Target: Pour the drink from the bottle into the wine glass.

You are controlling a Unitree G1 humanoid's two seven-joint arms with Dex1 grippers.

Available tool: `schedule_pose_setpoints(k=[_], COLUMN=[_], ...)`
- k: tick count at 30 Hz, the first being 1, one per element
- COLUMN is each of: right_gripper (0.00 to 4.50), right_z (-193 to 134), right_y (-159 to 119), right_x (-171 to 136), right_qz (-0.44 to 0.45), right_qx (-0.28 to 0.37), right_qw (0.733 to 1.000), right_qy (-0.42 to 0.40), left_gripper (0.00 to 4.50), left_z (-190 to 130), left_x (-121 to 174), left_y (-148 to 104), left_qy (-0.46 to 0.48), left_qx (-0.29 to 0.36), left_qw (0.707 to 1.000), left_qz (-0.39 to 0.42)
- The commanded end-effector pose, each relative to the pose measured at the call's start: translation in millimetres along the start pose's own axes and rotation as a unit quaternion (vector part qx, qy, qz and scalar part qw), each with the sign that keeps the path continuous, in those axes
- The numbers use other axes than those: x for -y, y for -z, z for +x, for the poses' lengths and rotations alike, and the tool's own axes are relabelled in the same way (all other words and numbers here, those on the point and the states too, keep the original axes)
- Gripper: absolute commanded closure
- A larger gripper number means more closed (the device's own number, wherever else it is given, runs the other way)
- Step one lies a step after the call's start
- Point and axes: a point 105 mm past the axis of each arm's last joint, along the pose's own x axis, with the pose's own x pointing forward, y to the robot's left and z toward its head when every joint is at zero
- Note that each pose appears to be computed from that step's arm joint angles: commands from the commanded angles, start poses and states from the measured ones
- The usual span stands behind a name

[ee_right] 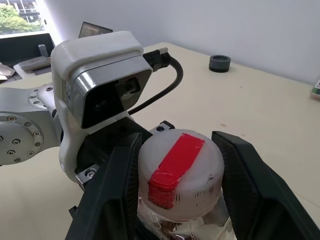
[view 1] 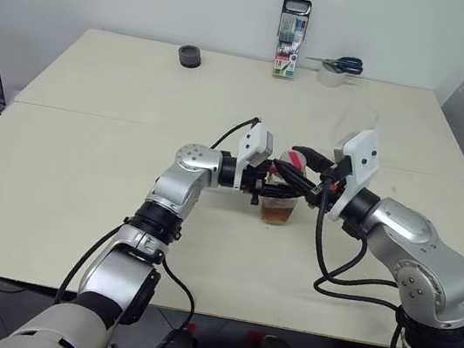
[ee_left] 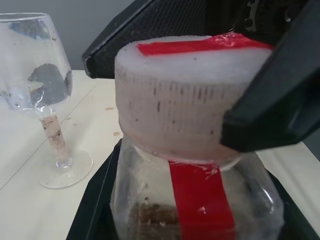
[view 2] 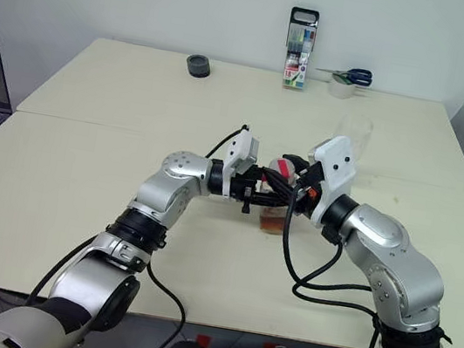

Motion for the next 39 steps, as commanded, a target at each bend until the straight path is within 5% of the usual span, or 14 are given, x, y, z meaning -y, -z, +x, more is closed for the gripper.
schedule_pose_setpoints(k=[1,5,11,19,23,28,39], right_gripper=[2.60,2.60,2.60,0.00,0.00,0.00,0.00], right_z=[1.5,2.1,-0.6,-18.3,-28.2,-18.1,-4.9], right_y=[-5.9,-0.4,-1.2,-30.2,-23.4,-10.3,-6.9], right_x=[-13.3,4.8,18.8,23.7,-2.2,-6.4,-4.3], right_qz=[-0.048,-0.118,-0.102,-0.083,-0.052,-0.044,-0.035], right_qx=[0.001,-0.048,-0.069,0.012,0.020,0.031,0.056], right_qw=[0.994,0.973,0.966,0.990,0.996,0.998,0.991], right_qy=[-0.094,-0.192,-0.227,-0.115,-0.076,0.036,0.113], left_gripper=[2.70,2.70,2.71,2.71,2.71,2.71,2.71], left_z=[1.2,-4.5,-8.7,-8.1,-7.9,-5.4,-2.6], left_x=[7.5,14.3,13.5,9.7,1.5,-4.5,-5.0], left_y=[-13.4,-10.1,-9.0,-10.6,-13.5,-15.5,-13.7], left_qy=[0.028,0.054,0.045,0.014,-0.004,-0.011,-0.003], left_qx=[0.007,-0.009,-0.010,0.006,0.010,0.011,0.007], left_qw=[0.999,0.998,0.998,0.999,0.999,0.999,0.999], left_qz=[0.033,0.038,0.039,0.029,0.032,0.039,0.050])
